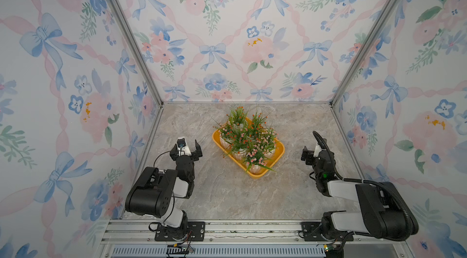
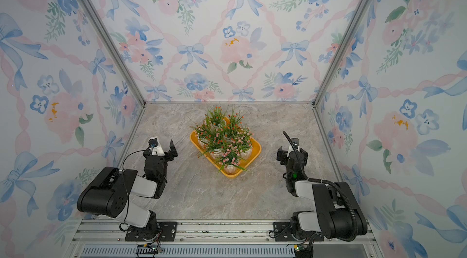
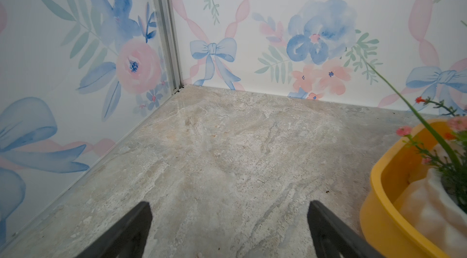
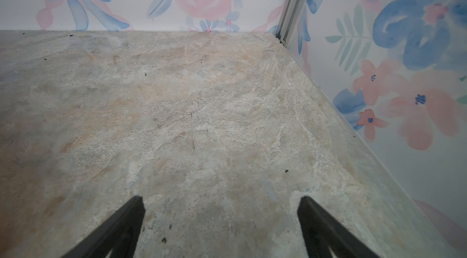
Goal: Put the potted gypsophila into the storage box
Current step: Reset both arms
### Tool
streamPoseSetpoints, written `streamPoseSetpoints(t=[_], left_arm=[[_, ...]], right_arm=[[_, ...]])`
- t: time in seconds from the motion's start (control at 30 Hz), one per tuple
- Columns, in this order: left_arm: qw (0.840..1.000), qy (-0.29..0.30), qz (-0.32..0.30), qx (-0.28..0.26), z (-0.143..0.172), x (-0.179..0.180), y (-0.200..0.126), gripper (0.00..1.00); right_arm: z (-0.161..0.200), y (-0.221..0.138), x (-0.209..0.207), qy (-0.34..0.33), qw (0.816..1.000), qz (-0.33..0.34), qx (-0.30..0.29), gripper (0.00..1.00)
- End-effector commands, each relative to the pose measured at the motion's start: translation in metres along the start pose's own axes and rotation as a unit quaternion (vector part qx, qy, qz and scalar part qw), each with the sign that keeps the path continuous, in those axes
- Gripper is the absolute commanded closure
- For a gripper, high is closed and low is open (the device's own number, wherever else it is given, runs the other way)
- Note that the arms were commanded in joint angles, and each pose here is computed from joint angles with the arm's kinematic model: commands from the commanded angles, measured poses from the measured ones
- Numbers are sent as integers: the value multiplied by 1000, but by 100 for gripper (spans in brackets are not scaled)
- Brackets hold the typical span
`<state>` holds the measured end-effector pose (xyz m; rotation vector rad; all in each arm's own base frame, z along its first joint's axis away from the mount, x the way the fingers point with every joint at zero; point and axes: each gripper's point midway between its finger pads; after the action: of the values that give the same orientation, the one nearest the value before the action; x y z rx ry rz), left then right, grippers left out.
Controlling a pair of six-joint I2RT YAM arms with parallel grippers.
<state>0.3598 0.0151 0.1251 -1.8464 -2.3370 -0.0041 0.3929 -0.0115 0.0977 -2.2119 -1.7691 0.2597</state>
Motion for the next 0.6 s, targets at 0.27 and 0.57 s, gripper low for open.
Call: streamPoseSetpoints(t=[0.27,0.57], left_arm=[[1000,7,-4,-8,-4,0,-1,2],[1000,7,-2,-8,-4,0,-1,2]], right_arm=[[-2,3,1,10,1000,-15,-13,3],[-2,3,0,11,1000,-14,-13,3]])
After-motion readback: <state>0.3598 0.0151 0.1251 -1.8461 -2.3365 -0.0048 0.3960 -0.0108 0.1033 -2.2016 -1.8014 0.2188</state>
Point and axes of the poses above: each gripper's point midway between its finger pads, its own y axis out along the fingers, its own x axis along the line the jaws close on, z = x × y, and after that the axes turned 8 degrees about y, right-handed
